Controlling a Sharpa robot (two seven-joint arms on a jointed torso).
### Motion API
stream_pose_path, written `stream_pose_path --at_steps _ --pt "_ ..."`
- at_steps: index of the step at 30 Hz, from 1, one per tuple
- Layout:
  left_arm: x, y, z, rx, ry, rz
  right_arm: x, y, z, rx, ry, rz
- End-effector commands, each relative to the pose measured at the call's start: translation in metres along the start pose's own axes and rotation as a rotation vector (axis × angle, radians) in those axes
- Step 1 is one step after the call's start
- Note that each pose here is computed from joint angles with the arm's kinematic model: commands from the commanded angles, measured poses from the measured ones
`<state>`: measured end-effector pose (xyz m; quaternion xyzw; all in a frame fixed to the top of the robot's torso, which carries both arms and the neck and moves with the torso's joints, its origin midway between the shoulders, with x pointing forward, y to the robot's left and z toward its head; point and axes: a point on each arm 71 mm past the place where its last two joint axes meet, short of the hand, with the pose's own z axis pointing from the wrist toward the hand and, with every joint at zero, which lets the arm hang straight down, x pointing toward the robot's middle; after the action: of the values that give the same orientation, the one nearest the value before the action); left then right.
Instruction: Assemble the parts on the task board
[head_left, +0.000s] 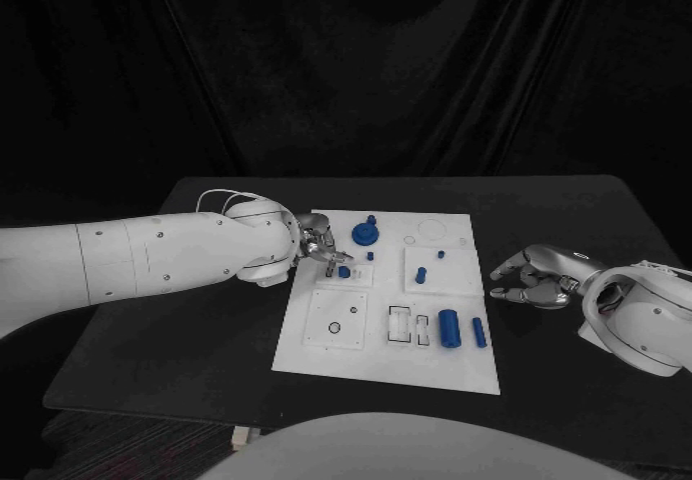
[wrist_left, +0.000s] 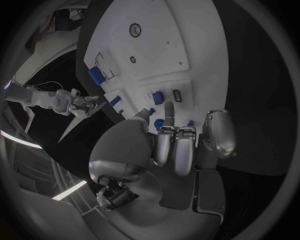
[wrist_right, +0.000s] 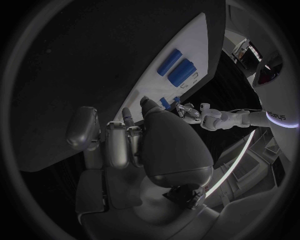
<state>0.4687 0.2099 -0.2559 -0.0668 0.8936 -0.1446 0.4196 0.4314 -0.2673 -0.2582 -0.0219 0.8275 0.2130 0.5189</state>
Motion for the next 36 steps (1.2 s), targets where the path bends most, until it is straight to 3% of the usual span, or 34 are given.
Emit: stream_pose_path --at_steps 1,17,36 --pt "0.003 -0.0016 0.0007 0.0 0.018 0.009 0.0014 -0.0007 -0.0006 0.004 0.003 0.0" --pt "0.0084 -0.0033 0.0019 -0.008 0.051 0.025 0.0017 -0.0009 -0.0003 0.005 0.003 0.0" --pt "0.0103 -0.0109 0.0059 0.008 0.06 0.033 0.0024 0.0001 0.0002 0.003 0.004 0.0"
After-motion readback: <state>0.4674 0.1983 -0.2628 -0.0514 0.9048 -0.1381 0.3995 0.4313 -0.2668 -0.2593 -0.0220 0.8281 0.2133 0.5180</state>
